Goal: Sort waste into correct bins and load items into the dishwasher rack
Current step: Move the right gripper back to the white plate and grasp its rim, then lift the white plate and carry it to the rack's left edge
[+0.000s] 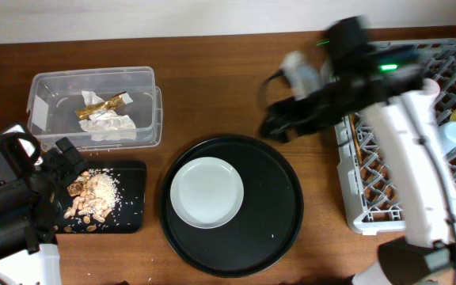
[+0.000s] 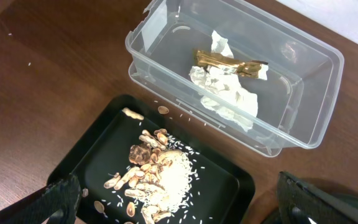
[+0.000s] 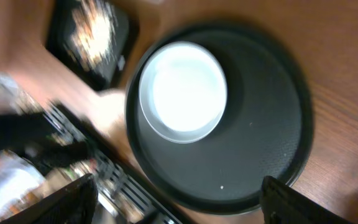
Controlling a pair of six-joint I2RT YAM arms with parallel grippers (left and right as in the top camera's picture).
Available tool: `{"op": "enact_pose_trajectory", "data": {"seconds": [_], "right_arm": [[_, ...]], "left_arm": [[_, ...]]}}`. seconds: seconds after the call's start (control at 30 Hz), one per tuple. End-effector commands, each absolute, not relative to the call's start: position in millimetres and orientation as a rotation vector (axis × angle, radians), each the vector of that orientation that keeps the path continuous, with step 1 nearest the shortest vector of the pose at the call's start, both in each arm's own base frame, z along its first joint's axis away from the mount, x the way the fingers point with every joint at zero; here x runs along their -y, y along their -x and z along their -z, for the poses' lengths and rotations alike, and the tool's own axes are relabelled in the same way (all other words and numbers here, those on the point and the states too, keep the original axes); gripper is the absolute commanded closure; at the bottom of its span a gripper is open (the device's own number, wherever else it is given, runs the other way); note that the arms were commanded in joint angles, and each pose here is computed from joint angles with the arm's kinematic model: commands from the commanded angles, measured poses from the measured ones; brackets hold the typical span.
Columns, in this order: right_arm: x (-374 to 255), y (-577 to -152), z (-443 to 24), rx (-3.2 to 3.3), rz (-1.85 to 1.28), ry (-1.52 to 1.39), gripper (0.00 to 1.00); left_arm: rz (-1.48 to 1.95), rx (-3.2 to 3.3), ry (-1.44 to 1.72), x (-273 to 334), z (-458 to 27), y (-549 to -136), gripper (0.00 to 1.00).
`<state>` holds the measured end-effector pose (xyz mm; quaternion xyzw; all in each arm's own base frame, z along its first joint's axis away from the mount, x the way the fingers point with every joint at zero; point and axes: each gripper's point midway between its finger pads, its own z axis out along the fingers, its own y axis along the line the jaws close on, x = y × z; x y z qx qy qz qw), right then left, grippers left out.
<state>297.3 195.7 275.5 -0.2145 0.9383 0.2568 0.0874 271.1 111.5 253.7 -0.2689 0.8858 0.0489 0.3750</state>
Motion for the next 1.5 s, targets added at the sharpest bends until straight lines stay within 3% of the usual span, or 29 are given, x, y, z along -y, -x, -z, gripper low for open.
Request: {"op": "enact_pose_trajectory", "data": {"seconds": [0.0,0.17,0.27,0.4,0.6,0.73,0.87,1.03,1.37,1.43,1.47], "right_arm": [[-219.3,-295.3,-235.2,-2.921,-0.458,0.663,0.12],[-281.6,-271.1,-184.4,-3.037,-0.424,0.791,0.11],[-294.3,-265.8,-147.5,-3.079,-0.241,0.871,0.11],[-277.7,-280.4,-114.5,-3.148,0.048,0.663,0.08],[-250.6,-307.4,-101.5,-3.196,0.07,0.514,0.09],[-236.8,-320.2,-92.6,-3.213,0.07,0.438,0.18],[-230.2,-319.2,-73.2,-3.242,0.091,0.421,0.37],[-239.3,-297.6,-36.9,-3.324,-0.042,0.42,0.44],[-228.4,-271.2,10.3,-3.39,-0.063,0.411,0.46],[-226.8,-269.0,12.1,-3.4,-0.053,0.38,0.59],[-226.7,-268.9,12.0,-3.403,-0.049,0.359,0.73]], "left_arm": [[-0.124,-2.251,0.702,-113.3,-257.8,-271.8,0.01],[-0.124,-2.251,0.702,-113.3,-257.8,-271.8,0.01],[-0.124,-2.251,0.702,-113.3,-257.8,-271.8,0.01],[-0.124,-2.251,0.702,-113.3,-257.8,-271.8,0.01],[-0.124,-2.251,0.702,-113.3,-257.8,-271.8,0.01],[-0.124,-2.251,0.702,-113.3,-257.8,-271.8,0.0],[-0.124,-2.251,0.702,-113.3,-257.8,-271.8,0.01],[-0.124,-2.251,0.702,-113.3,-257.8,-271.8,0.01],[-0.124,-2.251,0.702,-113.3,-257.8,-271.8,0.01],[-0.124,-2.251,0.702,-113.3,-257.8,-271.8,0.01],[-0.124,-2.251,0.702,-113.3,-257.8,-271.8,0.01]]}}
